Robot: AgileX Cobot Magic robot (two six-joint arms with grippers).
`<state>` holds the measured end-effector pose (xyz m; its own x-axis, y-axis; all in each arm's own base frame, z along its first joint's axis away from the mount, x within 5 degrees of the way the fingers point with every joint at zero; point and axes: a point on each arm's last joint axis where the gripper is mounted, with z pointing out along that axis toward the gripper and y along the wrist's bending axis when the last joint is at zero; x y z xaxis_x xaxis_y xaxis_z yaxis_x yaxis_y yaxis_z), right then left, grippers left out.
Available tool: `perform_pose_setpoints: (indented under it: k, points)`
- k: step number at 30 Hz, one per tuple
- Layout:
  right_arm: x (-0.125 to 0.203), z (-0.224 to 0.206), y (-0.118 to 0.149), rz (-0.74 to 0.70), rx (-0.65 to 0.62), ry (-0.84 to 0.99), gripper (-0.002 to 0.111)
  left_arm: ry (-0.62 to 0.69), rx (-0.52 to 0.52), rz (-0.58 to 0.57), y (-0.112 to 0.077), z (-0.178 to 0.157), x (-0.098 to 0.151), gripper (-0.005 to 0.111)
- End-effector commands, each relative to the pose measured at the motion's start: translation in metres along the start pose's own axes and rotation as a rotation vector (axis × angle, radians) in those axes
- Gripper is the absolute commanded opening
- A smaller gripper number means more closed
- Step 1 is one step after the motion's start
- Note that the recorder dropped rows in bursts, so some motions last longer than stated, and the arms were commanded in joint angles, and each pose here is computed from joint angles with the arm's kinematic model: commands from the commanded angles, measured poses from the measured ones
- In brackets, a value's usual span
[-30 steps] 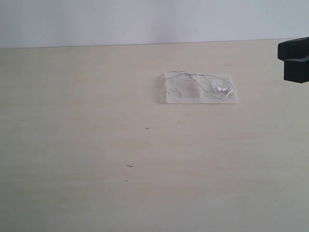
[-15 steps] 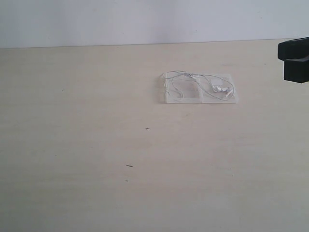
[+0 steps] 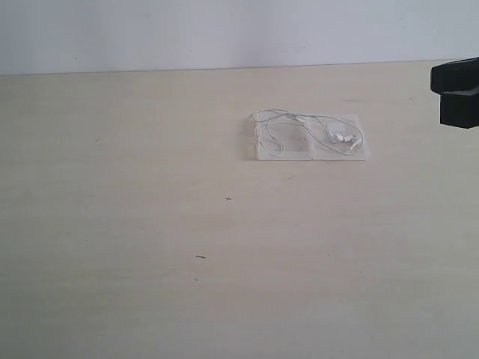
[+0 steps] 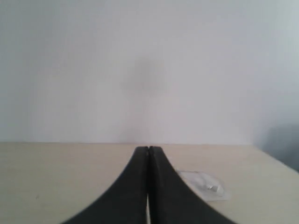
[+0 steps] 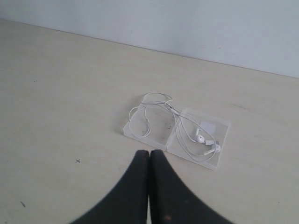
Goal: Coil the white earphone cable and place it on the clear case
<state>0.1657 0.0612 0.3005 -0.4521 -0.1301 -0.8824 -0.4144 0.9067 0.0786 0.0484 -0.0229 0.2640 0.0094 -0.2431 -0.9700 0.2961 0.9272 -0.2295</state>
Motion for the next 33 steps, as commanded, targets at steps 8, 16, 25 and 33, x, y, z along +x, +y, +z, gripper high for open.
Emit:
perform_pose_setpoints:
  k: [8,16,25,33]
  points:
    - [0.001,0.0,0.0,0.007,0.002,-0.003,0.0,0.148,-0.213,0.019,0.031,0.002,0.055,0.0]
    - [0.001,0.0,0.0,0.007,0.002,-0.003,0.0,0.248,-0.215,-0.013,0.032,0.001,0.07,0.0]
    - [0.001,0.0,0.0,0.007,0.002,-0.003,0.0,0.25,-0.196,-0.009,0.031,-0.001,0.071,0.0]
    - [0.001,0.0,0.0,0.007,0.002,-0.003,0.0,0.25,-0.196,-0.009,0.031,-0.001,0.071,0.0]
